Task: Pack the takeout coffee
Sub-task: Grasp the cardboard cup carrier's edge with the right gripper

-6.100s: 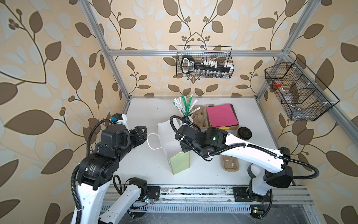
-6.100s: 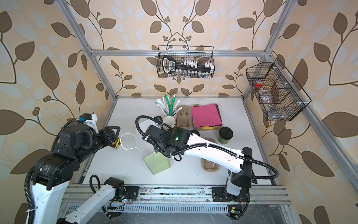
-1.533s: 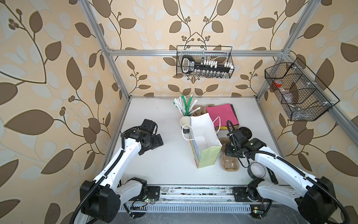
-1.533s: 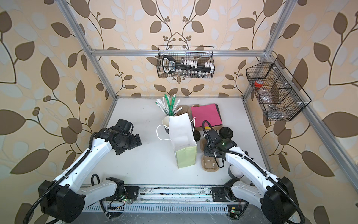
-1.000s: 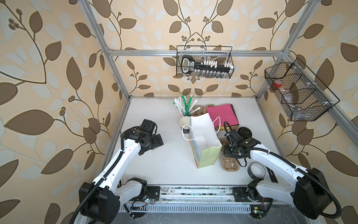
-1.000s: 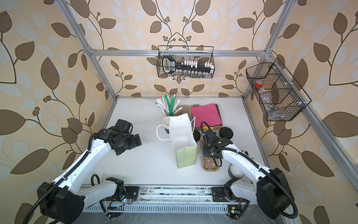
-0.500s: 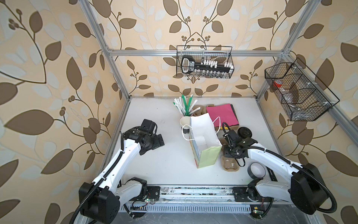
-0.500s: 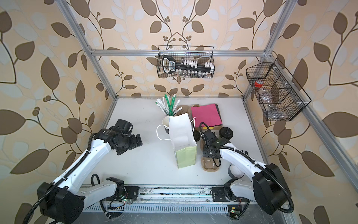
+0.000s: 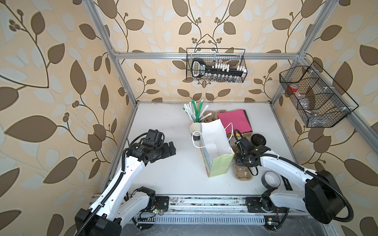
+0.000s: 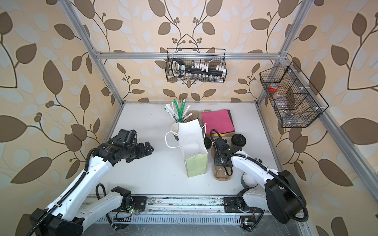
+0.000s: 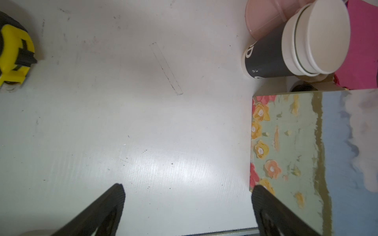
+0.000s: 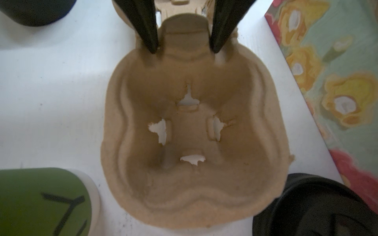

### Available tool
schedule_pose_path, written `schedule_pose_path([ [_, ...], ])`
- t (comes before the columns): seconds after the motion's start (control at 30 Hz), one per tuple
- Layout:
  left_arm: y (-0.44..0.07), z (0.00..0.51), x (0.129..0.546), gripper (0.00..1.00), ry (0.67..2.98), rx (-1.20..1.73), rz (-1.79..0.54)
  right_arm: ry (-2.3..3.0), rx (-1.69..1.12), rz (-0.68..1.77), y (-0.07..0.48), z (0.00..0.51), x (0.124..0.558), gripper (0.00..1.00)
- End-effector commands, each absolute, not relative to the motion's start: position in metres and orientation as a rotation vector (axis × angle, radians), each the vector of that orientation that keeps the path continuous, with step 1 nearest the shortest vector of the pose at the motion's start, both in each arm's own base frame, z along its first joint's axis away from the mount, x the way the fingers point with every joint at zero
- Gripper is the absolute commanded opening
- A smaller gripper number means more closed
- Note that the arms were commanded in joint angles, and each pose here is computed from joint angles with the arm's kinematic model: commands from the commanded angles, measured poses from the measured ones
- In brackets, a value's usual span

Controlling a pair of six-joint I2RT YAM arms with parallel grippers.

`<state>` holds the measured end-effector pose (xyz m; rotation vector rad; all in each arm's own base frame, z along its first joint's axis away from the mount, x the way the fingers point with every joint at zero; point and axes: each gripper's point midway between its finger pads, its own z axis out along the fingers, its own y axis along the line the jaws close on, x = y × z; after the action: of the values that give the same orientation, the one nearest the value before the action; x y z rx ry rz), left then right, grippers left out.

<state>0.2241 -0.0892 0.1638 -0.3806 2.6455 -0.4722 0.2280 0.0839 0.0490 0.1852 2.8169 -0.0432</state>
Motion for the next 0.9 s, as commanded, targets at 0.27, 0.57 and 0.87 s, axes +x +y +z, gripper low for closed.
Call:
schedule_pose_path([
  [0.27,-0.108,0.174,0.223,0.99,2.573,-0.250,-0.594,2.785,0.217,-0.041,0.078,0.059,0.225,0.35],
  [0.57,-0.112,0.175,0.221,0.99,2.567,-0.234,-0.623,2.729,0.242,-0.030,0.075,0.084,0.222,0.34],
  [0.87,-0.111,0.174,0.221,0.99,2.572,-0.239,-0.617,2.630,0.253,-0.003,0.072,0.126,0.220,0.34],
])
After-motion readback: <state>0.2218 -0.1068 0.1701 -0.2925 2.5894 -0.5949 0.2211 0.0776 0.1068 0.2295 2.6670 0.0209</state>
